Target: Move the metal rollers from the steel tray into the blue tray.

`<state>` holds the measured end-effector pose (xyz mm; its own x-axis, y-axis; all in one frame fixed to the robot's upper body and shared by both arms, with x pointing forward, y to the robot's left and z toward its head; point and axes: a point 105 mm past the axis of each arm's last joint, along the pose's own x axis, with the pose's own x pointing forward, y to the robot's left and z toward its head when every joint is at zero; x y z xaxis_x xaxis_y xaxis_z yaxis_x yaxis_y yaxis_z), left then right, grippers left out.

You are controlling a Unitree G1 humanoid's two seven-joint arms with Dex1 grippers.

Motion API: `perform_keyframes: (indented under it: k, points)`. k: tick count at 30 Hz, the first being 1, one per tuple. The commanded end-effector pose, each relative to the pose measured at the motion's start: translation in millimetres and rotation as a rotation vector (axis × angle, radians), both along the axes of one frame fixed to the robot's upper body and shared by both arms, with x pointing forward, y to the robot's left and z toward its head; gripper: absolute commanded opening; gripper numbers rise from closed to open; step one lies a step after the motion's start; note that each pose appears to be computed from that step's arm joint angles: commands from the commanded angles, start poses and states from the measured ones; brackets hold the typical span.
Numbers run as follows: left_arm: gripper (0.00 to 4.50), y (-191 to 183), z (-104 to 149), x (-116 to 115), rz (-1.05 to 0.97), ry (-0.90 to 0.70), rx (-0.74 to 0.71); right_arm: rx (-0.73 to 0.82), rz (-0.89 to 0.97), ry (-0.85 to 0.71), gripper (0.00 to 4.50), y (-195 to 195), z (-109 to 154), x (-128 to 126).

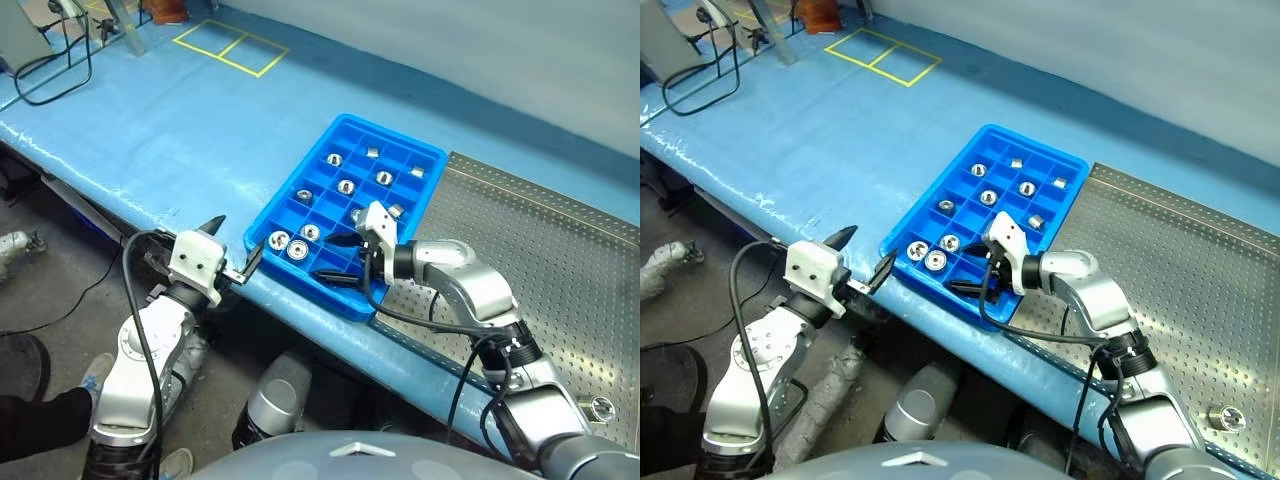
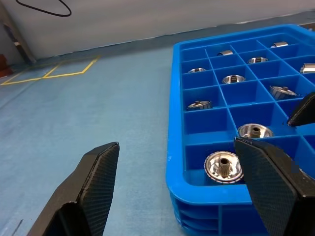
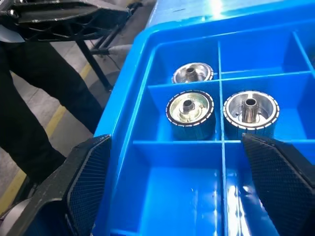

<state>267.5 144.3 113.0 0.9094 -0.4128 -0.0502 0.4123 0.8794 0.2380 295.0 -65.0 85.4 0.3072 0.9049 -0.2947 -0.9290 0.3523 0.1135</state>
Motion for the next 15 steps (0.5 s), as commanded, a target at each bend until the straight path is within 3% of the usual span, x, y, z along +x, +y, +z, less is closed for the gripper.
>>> perform_keyframes:
  k: [1,10,15]
  points:
    - [4.05,-4.0,8.0,0.2,-0.021,-0.033,-0.006,0.031,-0.037,-0.013,4.46,0.4,7.2,1.4]
    - [4.05,4.2,12.1,-1.0,0.014,-0.057,-0.001,0.108,-0.055,-0.092,4.46,33.2,34.4,15.0]
    - [4.05,5.5,8.2,-1.6,0.020,-0.059,0.052,0.004,0.031,-0.161,4.46,41.8,38.3,12.2]
